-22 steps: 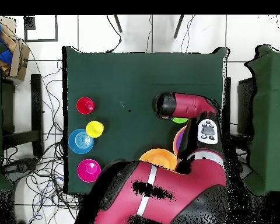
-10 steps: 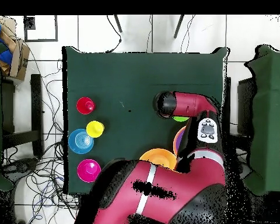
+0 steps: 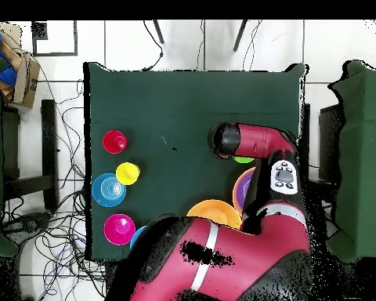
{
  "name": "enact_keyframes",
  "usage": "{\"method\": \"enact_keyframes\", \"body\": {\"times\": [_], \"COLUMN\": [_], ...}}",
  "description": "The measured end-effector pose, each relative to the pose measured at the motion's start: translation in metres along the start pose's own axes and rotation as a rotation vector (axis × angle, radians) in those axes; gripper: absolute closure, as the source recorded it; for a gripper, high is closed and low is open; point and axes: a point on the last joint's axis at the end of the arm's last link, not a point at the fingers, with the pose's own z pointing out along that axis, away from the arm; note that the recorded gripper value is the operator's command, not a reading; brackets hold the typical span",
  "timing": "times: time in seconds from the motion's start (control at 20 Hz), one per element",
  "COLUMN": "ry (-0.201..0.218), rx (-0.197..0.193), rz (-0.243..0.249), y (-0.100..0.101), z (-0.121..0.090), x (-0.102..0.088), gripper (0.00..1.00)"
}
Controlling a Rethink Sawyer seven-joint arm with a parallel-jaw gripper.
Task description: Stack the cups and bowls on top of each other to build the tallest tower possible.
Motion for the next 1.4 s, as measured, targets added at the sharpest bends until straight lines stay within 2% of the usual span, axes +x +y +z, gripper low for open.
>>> {"method": "enact_keyframes", "body": {"times": [0.2,0.4,0.45,0.55,0.9,1.4], "ry": [0.012,0.032,0.042,0.051,0.054,0.048], "rx": [-0.019,-0.034,-0.033,-0.029,-0.017,-0.02], "rz": [0.016,0.037,0.045,0.054,0.069,0.06], "y": [-0.005,-0.015,-0.02,-0.028,-0.039,-0.032], "z": [-0.015,-0.051,-0.067,-0.085,-0.131,-0.137], "x": [0.005,0.011,0.012,0.012,0.001,0.0], "gripper": [1.0,1.0,1.0,1.0,1.0,1.0]}}
